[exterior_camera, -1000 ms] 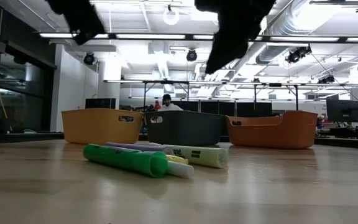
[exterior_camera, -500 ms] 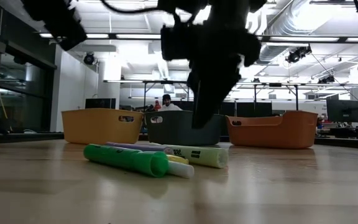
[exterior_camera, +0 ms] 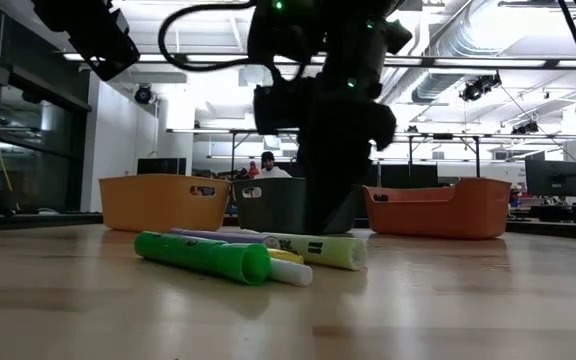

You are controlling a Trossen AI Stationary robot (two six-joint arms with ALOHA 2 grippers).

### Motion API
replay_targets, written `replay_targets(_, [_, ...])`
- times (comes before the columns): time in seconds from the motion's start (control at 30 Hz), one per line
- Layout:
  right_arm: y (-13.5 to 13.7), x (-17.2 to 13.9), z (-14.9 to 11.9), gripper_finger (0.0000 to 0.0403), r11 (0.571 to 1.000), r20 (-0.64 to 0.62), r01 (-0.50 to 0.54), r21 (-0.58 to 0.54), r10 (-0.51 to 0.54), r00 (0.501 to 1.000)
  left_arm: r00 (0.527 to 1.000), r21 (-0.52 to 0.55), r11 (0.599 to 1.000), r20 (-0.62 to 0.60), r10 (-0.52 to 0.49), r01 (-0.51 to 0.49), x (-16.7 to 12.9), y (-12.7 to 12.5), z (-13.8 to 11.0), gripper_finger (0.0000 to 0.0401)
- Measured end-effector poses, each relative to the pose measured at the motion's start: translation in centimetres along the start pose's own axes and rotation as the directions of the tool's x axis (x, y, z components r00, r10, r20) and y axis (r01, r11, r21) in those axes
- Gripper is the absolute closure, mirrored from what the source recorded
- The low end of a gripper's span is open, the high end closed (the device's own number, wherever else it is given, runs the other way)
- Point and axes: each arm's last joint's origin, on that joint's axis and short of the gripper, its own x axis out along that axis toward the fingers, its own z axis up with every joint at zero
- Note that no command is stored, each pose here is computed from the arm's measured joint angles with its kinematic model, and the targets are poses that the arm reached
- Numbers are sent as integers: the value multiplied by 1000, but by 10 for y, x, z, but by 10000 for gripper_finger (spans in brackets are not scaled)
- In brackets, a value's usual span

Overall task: Pick & Place Markers
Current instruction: Put the top orange pen into the yellow bin

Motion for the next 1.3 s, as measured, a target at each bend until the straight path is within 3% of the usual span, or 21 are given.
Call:
replay_targets(0.27, [-1,3,1,222,995,8,-2,-99,3,1000,1000,1,1000,-2,0,0,0,0,0,355])
replay_targets(0.83, [6,24,0,242,993,-21,-36,-115,34,999,1000,17,1000,-2,-2,2,0,0,0,355])
replay_targets(1.1, [5,28,-3,318,994,-44,-31,-105,27,999,1000,20,1000,-4,-3,3,0,0,0,355])
replay_targets(1.23, [2,28,-4,374,999,-56,-28,-40,25,998,1000,20,1000,-4,-2,2,0,0,0,355])
replay_targets(1.3, [2,28,-4,381,1000,-58,-26,7,26,998,1000,20,1000,-3,-1,1,0,0,0,355])
